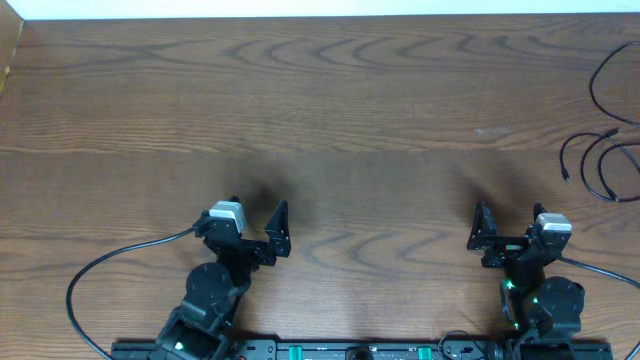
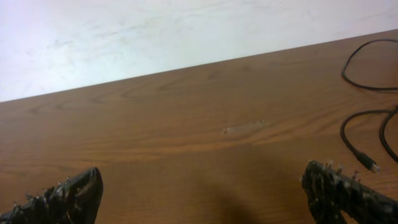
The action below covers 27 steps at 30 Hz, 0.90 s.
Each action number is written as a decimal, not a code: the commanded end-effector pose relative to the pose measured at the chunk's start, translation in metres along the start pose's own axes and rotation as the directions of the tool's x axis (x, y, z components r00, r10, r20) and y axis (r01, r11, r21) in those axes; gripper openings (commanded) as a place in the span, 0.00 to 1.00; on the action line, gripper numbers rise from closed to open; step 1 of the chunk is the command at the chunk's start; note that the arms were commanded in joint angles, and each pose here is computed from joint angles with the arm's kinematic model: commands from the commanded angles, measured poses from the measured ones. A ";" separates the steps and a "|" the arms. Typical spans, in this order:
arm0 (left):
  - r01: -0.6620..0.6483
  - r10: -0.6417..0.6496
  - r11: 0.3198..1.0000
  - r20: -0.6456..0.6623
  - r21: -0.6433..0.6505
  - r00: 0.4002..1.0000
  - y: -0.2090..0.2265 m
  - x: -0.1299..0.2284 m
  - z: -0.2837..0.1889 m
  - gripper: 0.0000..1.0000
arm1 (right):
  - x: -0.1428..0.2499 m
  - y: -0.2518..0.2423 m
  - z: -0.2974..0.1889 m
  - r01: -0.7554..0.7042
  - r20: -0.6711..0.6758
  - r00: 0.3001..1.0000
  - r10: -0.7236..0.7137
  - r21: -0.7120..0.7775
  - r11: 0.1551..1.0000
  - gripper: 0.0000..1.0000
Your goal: Untangle cables
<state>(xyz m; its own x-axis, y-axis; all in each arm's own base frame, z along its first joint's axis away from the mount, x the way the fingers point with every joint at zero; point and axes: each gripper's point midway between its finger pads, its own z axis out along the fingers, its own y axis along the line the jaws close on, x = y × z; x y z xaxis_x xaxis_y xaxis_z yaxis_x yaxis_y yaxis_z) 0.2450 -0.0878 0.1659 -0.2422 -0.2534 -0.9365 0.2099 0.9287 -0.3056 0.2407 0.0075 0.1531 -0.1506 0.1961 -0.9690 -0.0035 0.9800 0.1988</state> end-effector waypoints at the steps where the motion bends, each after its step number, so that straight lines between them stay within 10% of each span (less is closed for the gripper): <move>1: -0.072 0.073 0.997 0.023 -0.040 0.997 0.011 0.002 0.002 0.96 | 0.001 0.001 0.000 -0.007 0.001 1.000 0.007 -0.004 1.000 0.99; 27: 0.009 0.035 0.940 0.124 -0.342 0.992 0.100 0.000 -0.024 0.96 | 0.001 0.001 0.000 -0.007 0.001 1.000 0.007 -0.004 1.000 0.99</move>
<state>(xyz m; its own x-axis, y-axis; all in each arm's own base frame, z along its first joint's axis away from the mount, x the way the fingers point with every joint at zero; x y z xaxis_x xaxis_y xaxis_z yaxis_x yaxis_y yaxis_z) 0.2433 0.0105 0.1570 -0.0716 -0.2698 -0.9602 -0.1175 0.9583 -0.2605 0.2407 0.0075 0.1531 -0.1502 0.1961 -0.9690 -0.0035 0.9800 0.1988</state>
